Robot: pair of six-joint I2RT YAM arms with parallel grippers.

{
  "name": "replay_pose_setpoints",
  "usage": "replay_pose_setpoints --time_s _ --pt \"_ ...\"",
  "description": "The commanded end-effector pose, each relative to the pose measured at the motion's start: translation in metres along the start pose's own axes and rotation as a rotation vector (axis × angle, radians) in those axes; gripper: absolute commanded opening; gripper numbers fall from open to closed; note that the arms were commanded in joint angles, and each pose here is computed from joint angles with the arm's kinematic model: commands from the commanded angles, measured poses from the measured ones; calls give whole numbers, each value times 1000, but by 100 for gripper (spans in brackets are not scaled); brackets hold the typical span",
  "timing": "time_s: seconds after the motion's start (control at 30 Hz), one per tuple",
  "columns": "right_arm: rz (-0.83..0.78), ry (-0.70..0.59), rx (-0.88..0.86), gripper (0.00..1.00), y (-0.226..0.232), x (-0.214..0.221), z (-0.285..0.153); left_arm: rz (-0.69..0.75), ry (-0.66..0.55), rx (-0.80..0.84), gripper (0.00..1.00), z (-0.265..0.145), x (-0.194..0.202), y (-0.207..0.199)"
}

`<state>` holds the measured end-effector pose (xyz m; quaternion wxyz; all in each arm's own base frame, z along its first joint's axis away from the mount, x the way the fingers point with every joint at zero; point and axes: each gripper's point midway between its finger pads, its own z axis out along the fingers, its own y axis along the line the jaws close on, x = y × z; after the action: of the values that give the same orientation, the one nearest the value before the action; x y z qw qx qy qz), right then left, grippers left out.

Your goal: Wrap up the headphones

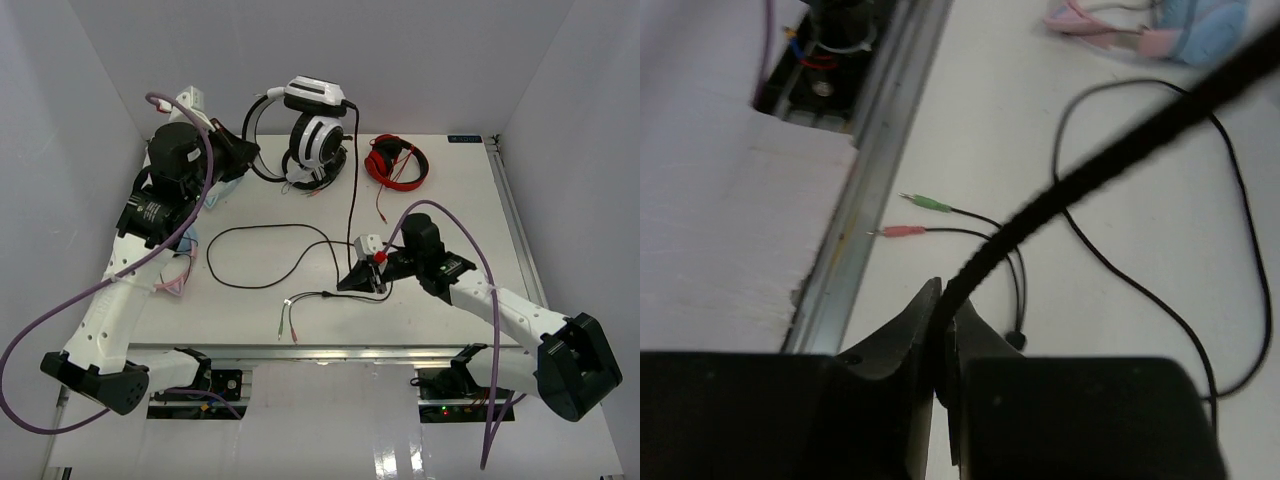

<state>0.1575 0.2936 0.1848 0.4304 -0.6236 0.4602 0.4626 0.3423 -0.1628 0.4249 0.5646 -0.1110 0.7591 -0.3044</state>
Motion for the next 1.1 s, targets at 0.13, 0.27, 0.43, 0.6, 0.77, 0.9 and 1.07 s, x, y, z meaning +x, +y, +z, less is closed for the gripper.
replay_pose_setpoints --time_s 0.13,0.27,0.43,0.6,0.77,0.9,1.07 --pt "-229 535 776 8 -113 -9 -119 139 -125 -230 0 26 -1 72" --pt "-405 649 1040 8 -131 -57 -188 305 9 -301 0 38 54 119" --pt "-437 667 1024 8 -140 -92 -195 382 198 -281 0 45 118 149" --pt "-422 486 787 8 -139 -128 -147 425 331 -179 0 52 158 142" --pt "-368 416 637 8 -131 -124 -114 440 371 -117 0 59 175 119" --pt "-337 410 702 8 -145 -123 -116 456 401 -26 0 59 189 94" --pt "-286 459 975 8 -191 -120 -150 524 437 128 0 37 212 61"
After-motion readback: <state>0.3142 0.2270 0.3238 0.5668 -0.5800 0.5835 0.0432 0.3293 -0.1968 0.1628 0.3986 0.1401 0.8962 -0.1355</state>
